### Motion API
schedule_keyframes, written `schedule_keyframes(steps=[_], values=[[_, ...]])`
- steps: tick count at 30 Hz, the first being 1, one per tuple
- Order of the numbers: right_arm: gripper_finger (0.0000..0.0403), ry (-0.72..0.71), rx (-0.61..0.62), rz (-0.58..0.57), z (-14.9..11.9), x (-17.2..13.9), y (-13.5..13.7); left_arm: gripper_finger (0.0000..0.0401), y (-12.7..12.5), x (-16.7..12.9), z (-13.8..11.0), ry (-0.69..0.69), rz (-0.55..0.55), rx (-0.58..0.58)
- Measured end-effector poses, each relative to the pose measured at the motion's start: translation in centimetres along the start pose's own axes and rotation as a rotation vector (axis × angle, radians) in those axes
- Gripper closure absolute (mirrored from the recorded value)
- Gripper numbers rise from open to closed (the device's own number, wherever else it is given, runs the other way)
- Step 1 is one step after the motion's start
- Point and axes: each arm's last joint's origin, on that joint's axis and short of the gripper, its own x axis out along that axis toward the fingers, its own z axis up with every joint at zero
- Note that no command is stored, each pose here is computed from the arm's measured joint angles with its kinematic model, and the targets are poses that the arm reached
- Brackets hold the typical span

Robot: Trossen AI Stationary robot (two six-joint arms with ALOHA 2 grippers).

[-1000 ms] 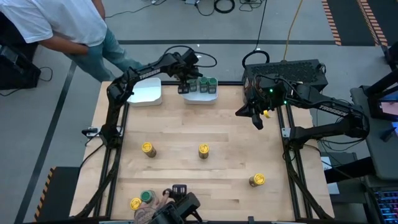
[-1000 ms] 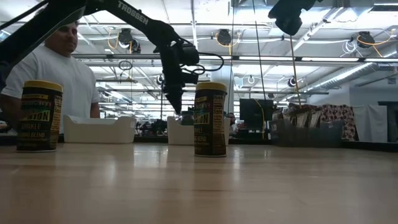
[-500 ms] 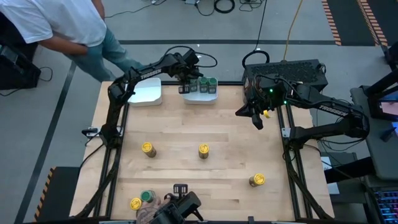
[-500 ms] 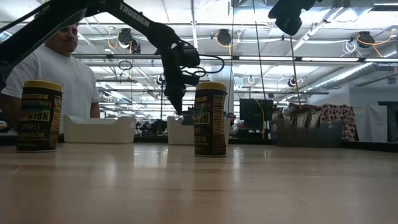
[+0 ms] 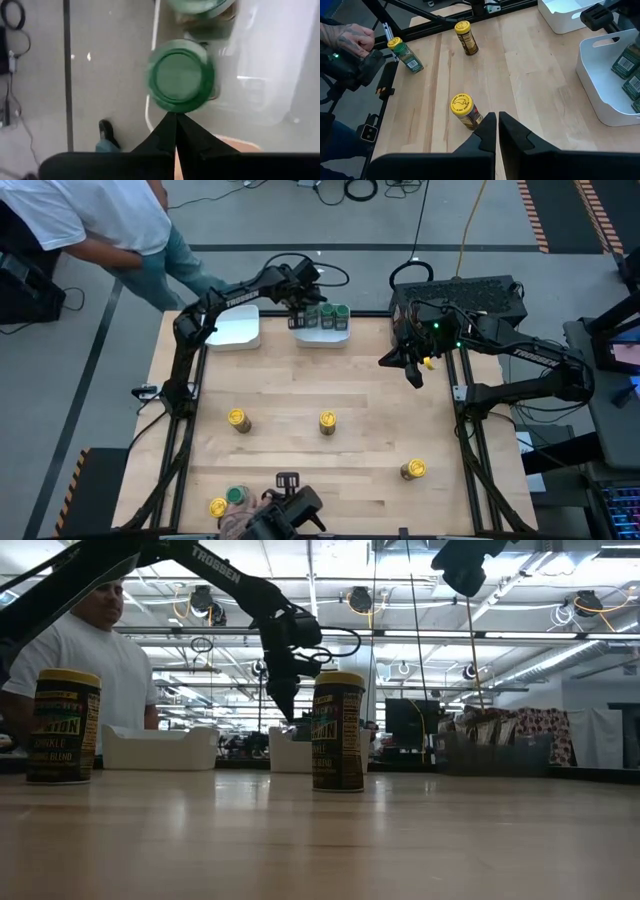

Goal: Sort spices by type
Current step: Put the top green seasoning bottle into the right white bin

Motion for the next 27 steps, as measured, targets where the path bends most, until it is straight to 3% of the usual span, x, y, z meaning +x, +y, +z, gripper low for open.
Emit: schedule_keyframes(steps=[8, 17, 27], values=[[0.0403, 0.0, 0.002, 0.0, 0.0, 0.0, 0.0, 0.0391, 0.7, 0.1, -0.7, 0.02, -0.002, -0.086], [0.0403, 0.0, 0.003, 0.001, 0.0, 0.0, 0.0, 0.0391, -0.1, 1.2, -0.9, 0.006, -0.043, -0.083], [0.0403, 0.0, -0.005, 0.001, 0.0, 0.0, 0.0, 0.039, 0.1, 1.2, -0.2, -0.064, -0.008, -0.112]])
